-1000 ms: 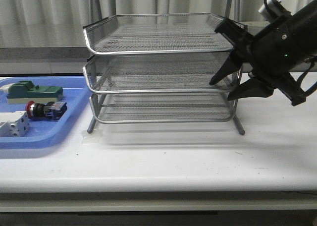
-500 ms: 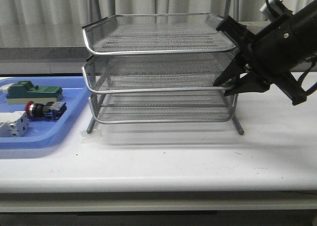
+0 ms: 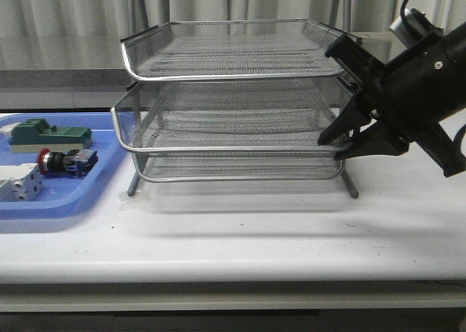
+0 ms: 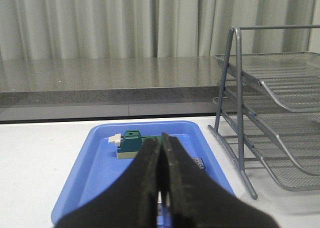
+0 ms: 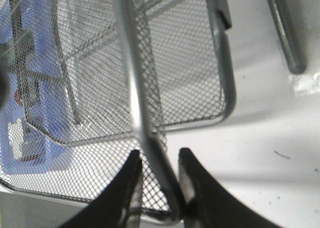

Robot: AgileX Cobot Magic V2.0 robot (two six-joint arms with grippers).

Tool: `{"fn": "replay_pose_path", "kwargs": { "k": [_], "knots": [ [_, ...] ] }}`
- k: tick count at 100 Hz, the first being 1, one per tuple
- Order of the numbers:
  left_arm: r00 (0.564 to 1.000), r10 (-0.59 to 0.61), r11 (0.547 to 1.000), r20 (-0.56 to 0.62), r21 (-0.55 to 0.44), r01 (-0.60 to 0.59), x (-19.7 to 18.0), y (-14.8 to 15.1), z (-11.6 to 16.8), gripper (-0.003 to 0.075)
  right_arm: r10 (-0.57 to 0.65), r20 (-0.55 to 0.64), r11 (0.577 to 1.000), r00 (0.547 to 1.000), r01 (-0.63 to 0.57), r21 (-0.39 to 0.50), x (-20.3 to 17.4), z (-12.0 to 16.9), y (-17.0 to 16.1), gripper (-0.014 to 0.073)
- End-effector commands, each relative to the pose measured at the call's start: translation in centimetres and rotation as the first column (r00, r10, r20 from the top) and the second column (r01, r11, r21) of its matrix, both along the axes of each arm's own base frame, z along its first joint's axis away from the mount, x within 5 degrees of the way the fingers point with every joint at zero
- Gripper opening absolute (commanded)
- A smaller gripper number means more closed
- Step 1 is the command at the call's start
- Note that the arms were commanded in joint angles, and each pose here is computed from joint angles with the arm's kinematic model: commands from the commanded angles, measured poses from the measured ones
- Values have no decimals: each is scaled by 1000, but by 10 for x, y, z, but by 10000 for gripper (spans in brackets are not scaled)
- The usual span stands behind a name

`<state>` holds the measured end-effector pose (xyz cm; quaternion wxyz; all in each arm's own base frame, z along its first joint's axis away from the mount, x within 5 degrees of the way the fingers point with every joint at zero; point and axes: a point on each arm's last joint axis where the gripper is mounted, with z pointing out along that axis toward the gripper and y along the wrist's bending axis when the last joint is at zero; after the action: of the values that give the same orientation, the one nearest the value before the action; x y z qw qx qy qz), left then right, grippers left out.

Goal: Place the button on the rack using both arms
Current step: 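Pull the middle wire tier toward the robot with the right gripper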

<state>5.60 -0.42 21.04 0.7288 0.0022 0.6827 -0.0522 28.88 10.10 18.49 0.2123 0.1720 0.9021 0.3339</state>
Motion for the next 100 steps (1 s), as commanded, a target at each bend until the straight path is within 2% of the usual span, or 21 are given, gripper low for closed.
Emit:
{"fn": "replay_pose_path", "kwargs": {
  "k": [1,35,73,85,100],
  "knots": [
    [997,1,1000,81,-12,0,-2,0,-2,-20,137,5,989,991,-137,-63,-22,-2,4,109],
    [997,1,1000,81,-12,0,-2,0,-2,-20,157,-10,983,988,-157,-94,-72,-8,0,109],
    [997,1,1000,81,-12,0,-2,0,-2,-20,165,12,982,986,-163,-98,-83,-4,-3,120],
    [997,1,1000,81,-12,0,-2,0,-2,-20,204,30,973,979,-199,-118,-84,-4,-3,227],
    [997,1,1000,81,-12,0,-2,0,-2,-20,256,41,962,966,-250,-110,-87,-2,0,432]
  ]
}}
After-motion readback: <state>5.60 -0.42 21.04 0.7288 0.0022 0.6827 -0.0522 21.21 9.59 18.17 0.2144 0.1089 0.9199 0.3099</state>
